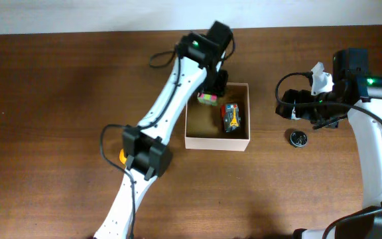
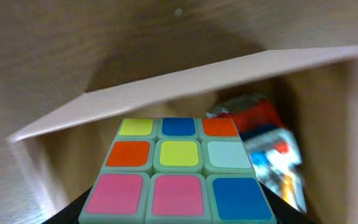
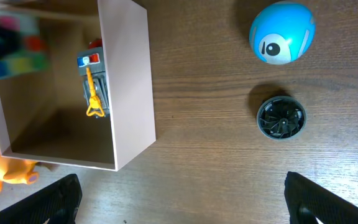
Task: Pack container
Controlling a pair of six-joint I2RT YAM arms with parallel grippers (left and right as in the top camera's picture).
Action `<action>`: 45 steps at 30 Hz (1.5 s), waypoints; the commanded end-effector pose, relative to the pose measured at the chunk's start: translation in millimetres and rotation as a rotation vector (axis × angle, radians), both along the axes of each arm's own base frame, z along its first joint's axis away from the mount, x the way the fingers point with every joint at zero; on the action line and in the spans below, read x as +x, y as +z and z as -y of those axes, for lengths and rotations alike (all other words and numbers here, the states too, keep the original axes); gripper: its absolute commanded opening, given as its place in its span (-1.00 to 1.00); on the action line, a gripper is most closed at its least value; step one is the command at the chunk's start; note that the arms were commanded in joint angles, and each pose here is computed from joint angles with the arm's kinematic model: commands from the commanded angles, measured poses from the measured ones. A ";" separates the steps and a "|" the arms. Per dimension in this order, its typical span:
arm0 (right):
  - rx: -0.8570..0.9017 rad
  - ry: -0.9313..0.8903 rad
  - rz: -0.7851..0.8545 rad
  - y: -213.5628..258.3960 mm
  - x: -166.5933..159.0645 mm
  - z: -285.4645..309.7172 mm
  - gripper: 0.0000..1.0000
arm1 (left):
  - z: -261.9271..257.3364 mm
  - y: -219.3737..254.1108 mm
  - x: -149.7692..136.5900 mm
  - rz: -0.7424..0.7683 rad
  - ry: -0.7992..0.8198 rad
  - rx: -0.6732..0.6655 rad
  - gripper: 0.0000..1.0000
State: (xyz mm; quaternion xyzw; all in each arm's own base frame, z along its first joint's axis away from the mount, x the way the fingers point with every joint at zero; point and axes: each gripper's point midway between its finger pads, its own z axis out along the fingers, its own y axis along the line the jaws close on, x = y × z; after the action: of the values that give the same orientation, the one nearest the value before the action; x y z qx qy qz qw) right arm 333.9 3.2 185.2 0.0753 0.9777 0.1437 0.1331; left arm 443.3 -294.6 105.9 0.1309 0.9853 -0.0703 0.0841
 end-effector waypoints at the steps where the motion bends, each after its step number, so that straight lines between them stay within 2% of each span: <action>1: -0.017 -0.005 0.019 4.7 3.9 5.4 0.97 | -7.0 -20.3 2.9 -0.021 0.073 0.049 -0.52; 6: -0.017 -0.005 0.020 4.8 4.1 5.4 0.97 | -20.4 -23.0 8.1 0.010 0.112 0.121 -0.47; 11: -0.017 -0.005 0.019 4.8 4.1 5.5 0.98 | -24.1 -23.0 7.2 0.010 0.118 0.140 -0.42; 13: -0.017 -0.005 0.019 4.8 4.1 5.5 0.97 | -28.4 -22.5 9.8 0.026 0.130 0.162 -0.30; 15: -0.017 -0.005 0.020 4.8 4.1 5.4 0.97 | -29.3 -22.4 10.4 0.029 0.131 0.167 -0.05; 18: -0.017 -0.005 0.019 4.8 4.1 5.5 0.97 | -28.4 -22.2 11.7 0.035 0.131 0.163 0.12; 25: -0.017 -0.005 0.020 4.8 4.2 5.5 0.97 | -28.1 -18.3 12.3 0.042 0.132 0.157 0.28; 27: -0.017 -0.005 0.020 4.8 4.2 5.5 0.97 | -28.0 -13.6 12.5 0.049 0.133 0.152 0.55; 28: -0.017 -0.005 0.020 4.8 4.2 5.5 0.97 | -27.9 -10.3 12.8 0.055 0.133 0.147 0.99; 35: -0.017 -0.005 0.019 4.8 4.1 5.5 0.97 | -27.8 20.5 12.7 0.103 0.138 0.112 0.99; 42: -0.017 -0.005 0.020 4.8 4.2 5.5 0.97 | -29.5 77.2 6.1 0.182 0.138 0.041 0.99; 44: -0.017 -0.005 0.020 4.8 4.2 5.5 0.97 | -27.9 90.6 2.7 0.204 0.070 0.027 1.00; 45: -0.017 -0.005 0.020 4.8 4.2 5.5 0.97 | -26.2 94.2 -0.1 0.203 0.034 0.018 0.81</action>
State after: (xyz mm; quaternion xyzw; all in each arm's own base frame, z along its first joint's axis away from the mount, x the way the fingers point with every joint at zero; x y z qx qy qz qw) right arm 334.0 3.2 185.2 0.0756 0.9777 0.1437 0.1332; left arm 450.4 -267.6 156.2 0.0803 0.9853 -0.0213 0.1495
